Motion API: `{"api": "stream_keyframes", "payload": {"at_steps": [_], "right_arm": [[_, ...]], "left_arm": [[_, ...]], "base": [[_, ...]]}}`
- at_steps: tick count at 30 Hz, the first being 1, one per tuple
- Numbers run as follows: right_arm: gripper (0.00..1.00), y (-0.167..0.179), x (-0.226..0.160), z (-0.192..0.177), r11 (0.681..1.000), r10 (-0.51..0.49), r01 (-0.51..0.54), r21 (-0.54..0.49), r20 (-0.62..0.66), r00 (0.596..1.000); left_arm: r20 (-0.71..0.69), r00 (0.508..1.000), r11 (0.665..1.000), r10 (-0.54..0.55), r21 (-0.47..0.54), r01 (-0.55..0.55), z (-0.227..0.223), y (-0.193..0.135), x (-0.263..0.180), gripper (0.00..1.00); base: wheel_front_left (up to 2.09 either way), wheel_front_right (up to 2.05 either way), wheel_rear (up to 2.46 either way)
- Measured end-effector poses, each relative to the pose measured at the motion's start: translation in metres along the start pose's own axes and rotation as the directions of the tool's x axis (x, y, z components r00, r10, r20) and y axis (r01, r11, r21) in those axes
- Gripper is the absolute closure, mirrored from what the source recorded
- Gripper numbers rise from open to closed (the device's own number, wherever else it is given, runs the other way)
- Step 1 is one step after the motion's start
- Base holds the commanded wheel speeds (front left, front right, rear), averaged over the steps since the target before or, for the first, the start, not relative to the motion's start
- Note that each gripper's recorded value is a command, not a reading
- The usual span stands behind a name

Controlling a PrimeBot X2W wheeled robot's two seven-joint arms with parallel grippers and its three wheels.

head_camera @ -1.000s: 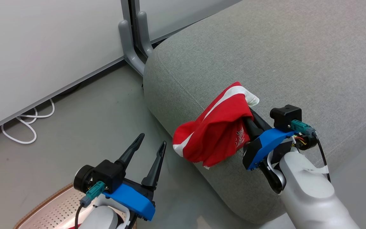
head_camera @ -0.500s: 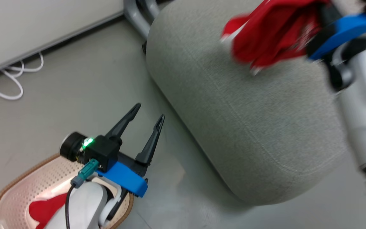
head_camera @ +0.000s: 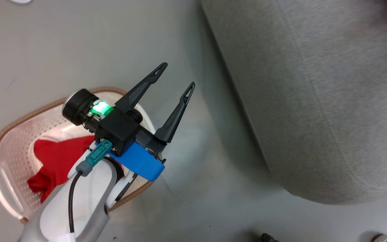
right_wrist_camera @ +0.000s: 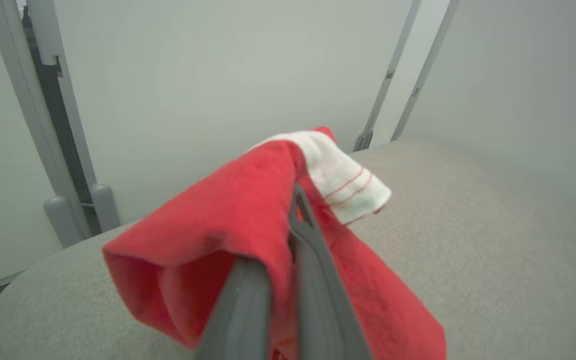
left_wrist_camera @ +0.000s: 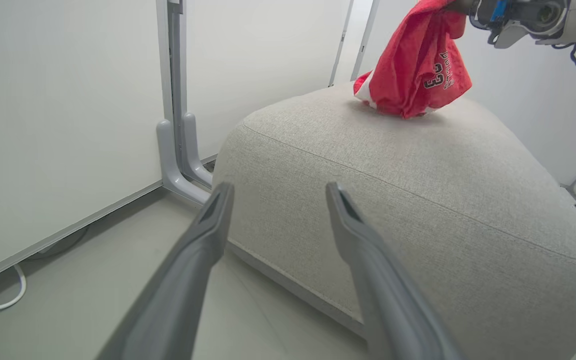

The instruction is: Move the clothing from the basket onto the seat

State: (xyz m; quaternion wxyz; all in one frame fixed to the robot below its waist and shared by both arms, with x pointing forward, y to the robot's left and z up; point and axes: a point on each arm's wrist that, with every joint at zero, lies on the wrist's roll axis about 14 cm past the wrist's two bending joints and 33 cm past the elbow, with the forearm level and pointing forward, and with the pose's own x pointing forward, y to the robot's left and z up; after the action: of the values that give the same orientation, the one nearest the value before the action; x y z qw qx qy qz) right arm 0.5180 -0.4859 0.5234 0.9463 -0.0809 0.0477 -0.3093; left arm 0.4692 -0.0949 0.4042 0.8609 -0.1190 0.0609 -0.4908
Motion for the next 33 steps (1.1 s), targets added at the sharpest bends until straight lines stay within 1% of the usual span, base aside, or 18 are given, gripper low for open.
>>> {"api": "stream_keyframes", "payload": {"at_steps": [3, 6, 8, 12, 14, 15, 16, 20, 23, 28, 33], "right_arm": [[1.00, 0.016, -0.006, -0.056, 1.000, 0.003, -0.001, 0.013, -0.110, 0.994], [1.00, 0.030, -0.014, -0.092, 1.000, 0.014, -0.011, 0.020, -0.182, 0.983], [1.00, 0.032, -0.018, -0.100, 1.000, 0.014, -0.010, 0.020, -0.199, 0.980], [1.00, 0.025, -0.024, -0.099, 1.000, 0.000, 0.004, 0.022, -0.198, 0.980], [0.54, 0.022, -0.026, -0.097, 1.000, -0.003, 0.007, 0.021, -0.198, 0.980], [0.13, 0.021, -0.028, -0.096, 1.000, -0.003, 0.007, 0.019, -0.199, 0.980], [0.00, 0.020, -0.030, -0.096, 1.000, -0.003, 0.007, 0.018, -0.202, 0.979], [0.00, 0.019, -0.038, -0.086, 1.000, 0.010, -0.007, 0.019, -0.187, 0.982], [0.00, 0.020, -0.048, -0.078, 0.999, 0.037, -0.036, 0.007, -0.174, 0.984], [0.00, 0.026, -0.072, -0.065, 0.994, 0.104, -0.107, -0.014, -0.156, 0.982], [0.00, 0.042, -0.099, -0.042, 0.981, 0.191, -0.193, -0.011, -0.096, 0.977]], "left_arm": [[-0.029, 0.999, 0.999, 0.028, -0.019, -0.029, -0.016, 0.011, -0.008, 0.00], [-0.054, 0.997, 0.998, 0.056, -0.025, -0.057, -0.026, 0.021, -0.016, 0.00], [-0.063, 0.996, 0.998, 0.066, -0.021, -0.067, -0.028, 0.024, -0.019, 0.00], [-0.046, 0.996, 0.997, 0.070, -0.014, -0.070, -0.019, 0.023, -0.020, 0.00], [-0.039, 0.997, 0.997, 0.073, -0.009, -0.074, -0.015, 0.022, -0.020, 0.00], [-0.034, 0.997, 0.997, 0.074, -0.007, -0.074, -0.012, 0.022, -0.020, 0.00], [-0.028, 0.997, 0.997, 0.076, -0.004, -0.076, -0.010, 0.021, -0.020, 0.00], [-0.021, 0.995, 0.995, 0.096, -0.014, -0.096, -0.003, 0.015, -0.024, 0.00], [-0.032, 0.992, 0.992, 0.120, -0.030, -0.121, -0.002, 0.009, -0.032, 0.00], [-0.034, 0.984, 0.984, 0.175, -0.031, -0.176, 0.008, -0.001, -0.049, 0.00], [-0.019, 0.964, 0.964, 0.264, -0.029, -0.265, 0.024, -0.007, -0.074, 0.00]], "base": [[0.00, 0.00, 0.00], [0.00, 0.00, 0.00], [0.00, 0.00, 0.00], [0.00, 0.00, 0.00], [0.00, 0.00, 0.00], [0.00, 0.00, 0.00], [0.00, 0.00, 0.00], [0.00, 0.00, 0.00], [0.00, 0.00, 0.00], [0.00, 0.00, 0.00], [0.00, 0.00, 0.00]]}}
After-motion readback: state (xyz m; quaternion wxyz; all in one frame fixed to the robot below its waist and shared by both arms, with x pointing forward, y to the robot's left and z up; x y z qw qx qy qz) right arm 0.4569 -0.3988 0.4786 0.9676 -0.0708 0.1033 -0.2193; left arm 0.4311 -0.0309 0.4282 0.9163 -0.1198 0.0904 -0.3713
